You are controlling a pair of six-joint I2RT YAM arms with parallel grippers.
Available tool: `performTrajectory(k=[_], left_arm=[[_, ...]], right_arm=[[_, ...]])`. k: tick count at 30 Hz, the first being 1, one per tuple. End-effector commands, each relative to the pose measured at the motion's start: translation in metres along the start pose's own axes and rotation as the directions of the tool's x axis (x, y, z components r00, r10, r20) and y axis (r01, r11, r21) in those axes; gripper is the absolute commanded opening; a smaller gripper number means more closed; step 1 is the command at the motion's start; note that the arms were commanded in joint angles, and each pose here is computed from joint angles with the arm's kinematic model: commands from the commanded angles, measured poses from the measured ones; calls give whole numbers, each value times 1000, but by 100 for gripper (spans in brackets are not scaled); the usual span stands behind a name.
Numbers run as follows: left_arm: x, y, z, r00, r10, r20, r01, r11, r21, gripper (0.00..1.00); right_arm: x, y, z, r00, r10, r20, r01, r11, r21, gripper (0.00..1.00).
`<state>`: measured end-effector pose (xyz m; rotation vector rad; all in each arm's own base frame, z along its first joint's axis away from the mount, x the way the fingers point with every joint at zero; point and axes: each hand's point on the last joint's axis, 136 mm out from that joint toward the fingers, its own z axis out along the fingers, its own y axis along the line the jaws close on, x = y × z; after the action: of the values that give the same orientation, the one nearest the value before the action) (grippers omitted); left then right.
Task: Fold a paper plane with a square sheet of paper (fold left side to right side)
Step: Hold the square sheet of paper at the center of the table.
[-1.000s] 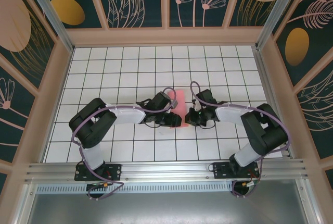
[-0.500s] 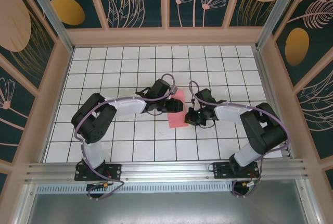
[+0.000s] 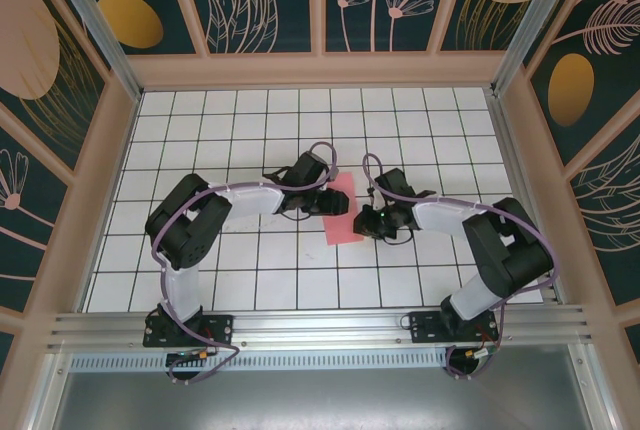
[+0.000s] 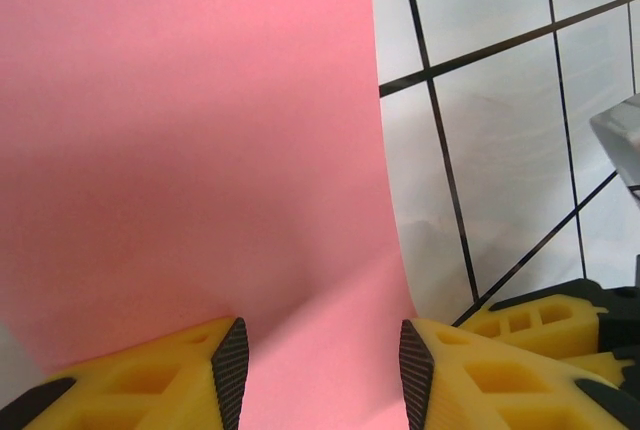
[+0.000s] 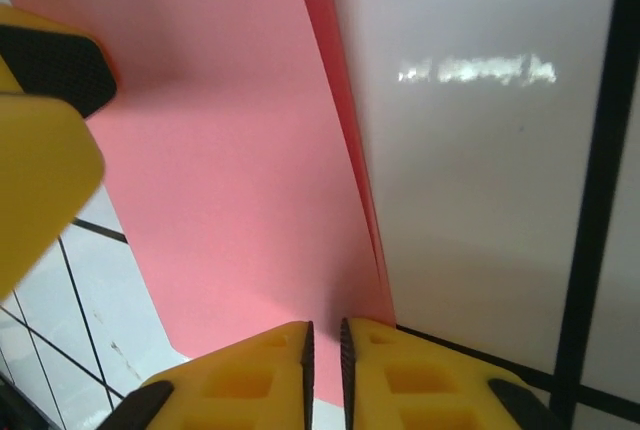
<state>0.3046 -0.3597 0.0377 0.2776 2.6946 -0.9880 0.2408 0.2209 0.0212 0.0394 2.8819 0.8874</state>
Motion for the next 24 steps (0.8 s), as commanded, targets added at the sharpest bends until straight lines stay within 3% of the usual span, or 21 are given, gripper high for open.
performTrajectory(k=[1,24], left_arm=[[-3,11,4,1000,5,0,-5,999,-42,47],[-6,24,12,999,-40,5,40,998,-57,44]], right_arm=[[-16,12,-14,998,-38,58,38,999,2,20],[-14,21,-2,999,-46,17,46,997,-55,19]])
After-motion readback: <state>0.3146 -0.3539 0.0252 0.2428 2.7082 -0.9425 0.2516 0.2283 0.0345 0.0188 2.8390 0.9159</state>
